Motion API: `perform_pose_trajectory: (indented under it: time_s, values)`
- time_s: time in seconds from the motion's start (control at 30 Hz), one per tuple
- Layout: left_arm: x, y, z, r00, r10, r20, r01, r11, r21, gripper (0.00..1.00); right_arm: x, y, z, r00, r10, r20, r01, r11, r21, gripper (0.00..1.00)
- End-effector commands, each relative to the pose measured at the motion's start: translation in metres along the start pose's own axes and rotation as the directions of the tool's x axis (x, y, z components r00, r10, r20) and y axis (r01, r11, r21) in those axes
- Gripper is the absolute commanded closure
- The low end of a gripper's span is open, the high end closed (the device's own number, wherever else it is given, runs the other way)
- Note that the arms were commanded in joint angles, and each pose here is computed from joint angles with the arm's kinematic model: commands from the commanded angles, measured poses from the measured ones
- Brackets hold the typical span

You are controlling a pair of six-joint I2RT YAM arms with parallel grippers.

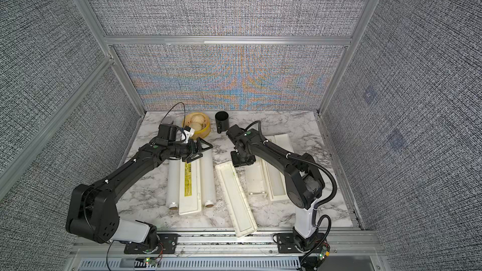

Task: Put plastic wrap rolls into dispensers
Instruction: Move the plastic wrap cutting box to the center of the board.

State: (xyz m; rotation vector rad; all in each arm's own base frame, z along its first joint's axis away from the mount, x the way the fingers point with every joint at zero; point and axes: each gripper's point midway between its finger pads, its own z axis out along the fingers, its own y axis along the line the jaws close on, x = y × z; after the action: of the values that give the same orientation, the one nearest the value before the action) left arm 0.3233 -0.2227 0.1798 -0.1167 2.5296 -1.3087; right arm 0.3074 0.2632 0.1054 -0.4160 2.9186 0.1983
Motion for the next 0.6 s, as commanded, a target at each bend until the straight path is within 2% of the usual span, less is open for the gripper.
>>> perform_pose_trajectory:
  time_s: [0.0, 0.13, 0.3, 0.57]
  values:
    - [-0.001, 0.013, -0.002, 1.000, -0.022, 0.005, 0.022, 0.998, -0.052, 0.07, 0.010, 0.033, -0.002, 0.999, -0.029, -0.019, 0.027, 0.996, -0.089, 0.55]
    - [-0.003, 0.021, -0.004, 0.998, -0.056, 0.022, 0.057, 0.997, -0.057, 0.08, 0.024, 0.071, 0.013, 0.996, -0.068, -0.049, 0.060, 0.987, -0.150, 0.63]
    - [-0.005, 0.038, -0.015, 0.993, -0.110, 0.051, 0.114, 0.989, -0.097, 0.08, 0.041, 0.094, 0.031, 0.993, -0.081, -0.089, 0.067, 0.987, -0.147, 0.68]
    - [-0.003, 0.049, -0.025, 0.987, -0.144, 0.072, 0.151, 0.984, -0.098, 0.09, 0.061, 0.088, 0.047, 0.986, -0.096, -0.139, 0.093, 0.995, -0.026, 0.70]
